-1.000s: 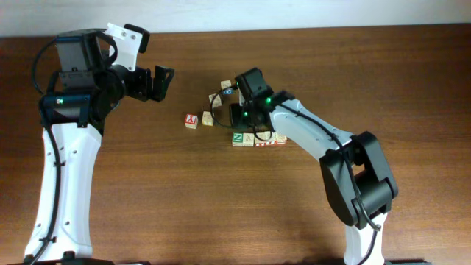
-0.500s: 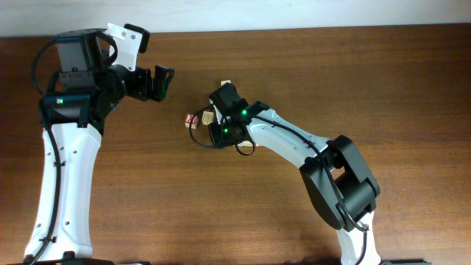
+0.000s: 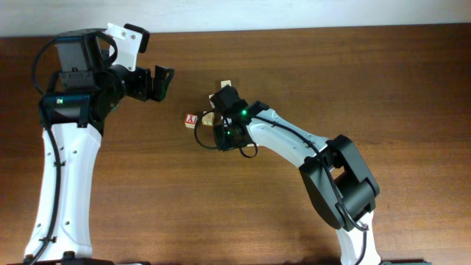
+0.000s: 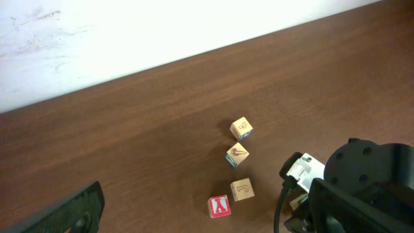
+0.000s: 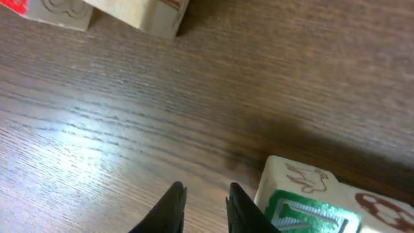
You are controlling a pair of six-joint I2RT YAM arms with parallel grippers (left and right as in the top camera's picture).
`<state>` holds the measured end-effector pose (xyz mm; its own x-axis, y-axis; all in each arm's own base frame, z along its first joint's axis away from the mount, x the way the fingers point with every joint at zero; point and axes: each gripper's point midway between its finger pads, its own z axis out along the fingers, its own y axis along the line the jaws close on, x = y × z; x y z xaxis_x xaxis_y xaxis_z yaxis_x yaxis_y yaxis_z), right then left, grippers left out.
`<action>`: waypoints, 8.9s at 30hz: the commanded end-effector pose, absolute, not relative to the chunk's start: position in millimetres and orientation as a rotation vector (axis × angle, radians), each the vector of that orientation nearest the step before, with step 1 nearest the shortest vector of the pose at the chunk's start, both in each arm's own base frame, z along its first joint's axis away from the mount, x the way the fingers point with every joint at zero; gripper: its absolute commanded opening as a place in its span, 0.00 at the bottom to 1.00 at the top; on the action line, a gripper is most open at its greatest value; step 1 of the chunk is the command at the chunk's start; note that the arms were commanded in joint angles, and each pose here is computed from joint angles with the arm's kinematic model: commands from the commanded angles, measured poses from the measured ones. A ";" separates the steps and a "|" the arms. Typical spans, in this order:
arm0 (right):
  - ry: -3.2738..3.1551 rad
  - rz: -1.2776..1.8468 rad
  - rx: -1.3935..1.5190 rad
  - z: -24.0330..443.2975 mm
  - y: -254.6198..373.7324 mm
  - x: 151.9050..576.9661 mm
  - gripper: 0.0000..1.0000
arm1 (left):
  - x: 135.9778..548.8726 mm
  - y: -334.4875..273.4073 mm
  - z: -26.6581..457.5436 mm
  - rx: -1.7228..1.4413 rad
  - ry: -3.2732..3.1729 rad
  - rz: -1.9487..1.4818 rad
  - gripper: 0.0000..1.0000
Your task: Rotate 5 blocks
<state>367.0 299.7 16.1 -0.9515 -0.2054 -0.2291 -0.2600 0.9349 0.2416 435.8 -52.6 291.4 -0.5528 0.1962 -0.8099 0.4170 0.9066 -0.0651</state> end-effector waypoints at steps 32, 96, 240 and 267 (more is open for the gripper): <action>2.846 0.198 -0.152 28.7 273.2 415.1 0.07 | 438.7 -52.1 296.4 0.432 2.156 -0.322 0.99; 2.886 0.724 0.096 91.8 62.7 387.8 0.15 | 438.7 -52.1 296.4 0.432 2.156 -0.322 0.99; 2.769 1.174 0.009 10.1 146.4 369.6 0.04 | 370.4 -204.2 10.9 0.217 2.943 -0.789 0.00; 2.668 1.273 -0.066 58.8 170.1 373.1 0.04 | 371.2 -204.4 11.1 0.218 2.939 -0.790 0.00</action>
